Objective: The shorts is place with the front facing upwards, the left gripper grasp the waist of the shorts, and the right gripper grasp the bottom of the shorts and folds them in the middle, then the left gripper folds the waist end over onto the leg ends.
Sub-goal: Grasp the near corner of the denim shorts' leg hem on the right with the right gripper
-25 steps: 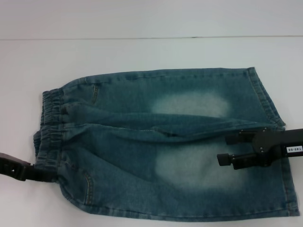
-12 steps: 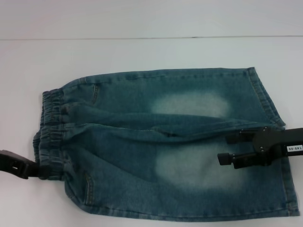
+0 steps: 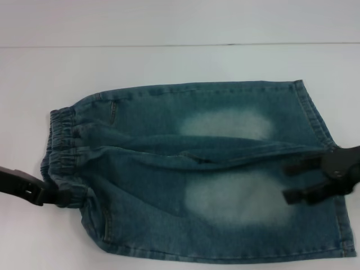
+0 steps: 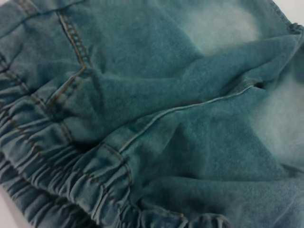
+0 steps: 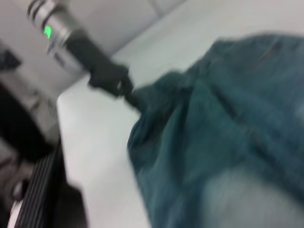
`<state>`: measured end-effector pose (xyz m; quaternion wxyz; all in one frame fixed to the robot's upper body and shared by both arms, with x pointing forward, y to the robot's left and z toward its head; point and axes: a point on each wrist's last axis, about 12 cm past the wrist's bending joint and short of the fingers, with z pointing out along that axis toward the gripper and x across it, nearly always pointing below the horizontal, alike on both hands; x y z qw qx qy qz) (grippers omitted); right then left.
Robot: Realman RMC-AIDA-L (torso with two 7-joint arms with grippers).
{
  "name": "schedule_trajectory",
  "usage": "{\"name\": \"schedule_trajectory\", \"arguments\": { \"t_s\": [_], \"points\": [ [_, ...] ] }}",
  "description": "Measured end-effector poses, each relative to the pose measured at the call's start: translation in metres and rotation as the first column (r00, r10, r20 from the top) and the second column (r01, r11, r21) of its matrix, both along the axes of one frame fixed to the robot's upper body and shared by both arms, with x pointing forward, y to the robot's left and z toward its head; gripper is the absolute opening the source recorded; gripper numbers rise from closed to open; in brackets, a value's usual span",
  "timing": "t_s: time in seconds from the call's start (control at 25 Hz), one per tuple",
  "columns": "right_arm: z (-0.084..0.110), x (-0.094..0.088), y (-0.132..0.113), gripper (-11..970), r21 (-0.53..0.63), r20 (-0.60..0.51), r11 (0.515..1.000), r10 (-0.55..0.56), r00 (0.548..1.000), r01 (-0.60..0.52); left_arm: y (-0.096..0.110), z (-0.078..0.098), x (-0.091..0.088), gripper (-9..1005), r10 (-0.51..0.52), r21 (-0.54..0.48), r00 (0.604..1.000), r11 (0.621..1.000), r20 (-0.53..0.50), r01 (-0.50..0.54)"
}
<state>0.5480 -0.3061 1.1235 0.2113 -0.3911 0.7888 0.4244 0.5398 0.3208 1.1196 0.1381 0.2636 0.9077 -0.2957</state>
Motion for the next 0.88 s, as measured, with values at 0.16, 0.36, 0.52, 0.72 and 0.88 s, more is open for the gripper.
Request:
{"name": "schedule_trajectory", "arguments": {
  "t_s": [0.16,0.36,0.52,0.72,0.88],
  "points": [
    [0.016,0.005,-0.005,940,-0.131,-0.07,0.988,0.076,0.995,-0.085,-0.004,0.0,0.001,37,-0.009,-0.005,1.0,1.0,0.0,0.009],
    [0.018,0.004,-0.005,940,-0.24,-0.15,0.959,0.116,0.982,-0.15,-0.009,-0.003,0.003,37,-0.017,-0.016,1.0,1.0,-0.01,0.017],
    [0.016,0.001,-0.009,940,-0.306,-0.205,0.935,0.121,0.971,-0.181,-0.01,-0.003,0.005,37,-0.019,-0.016,1.0,1.0,-0.009,0.019],
    [0.013,-0.002,-0.019,940,-0.393,-0.251,0.897,0.106,0.962,-0.201,-0.011,-0.001,0.007,38,-0.024,-0.015,1.0,1.0,-0.004,0.024],
    [0.012,-0.004,-0.026,942,-0.433,-0.269,0.875,0.103,0.958,-0.216,-0.012,0.001,0.009,38,-0.026,-0.014,1.0,1.0,0.0,0.026]
  ]
}}
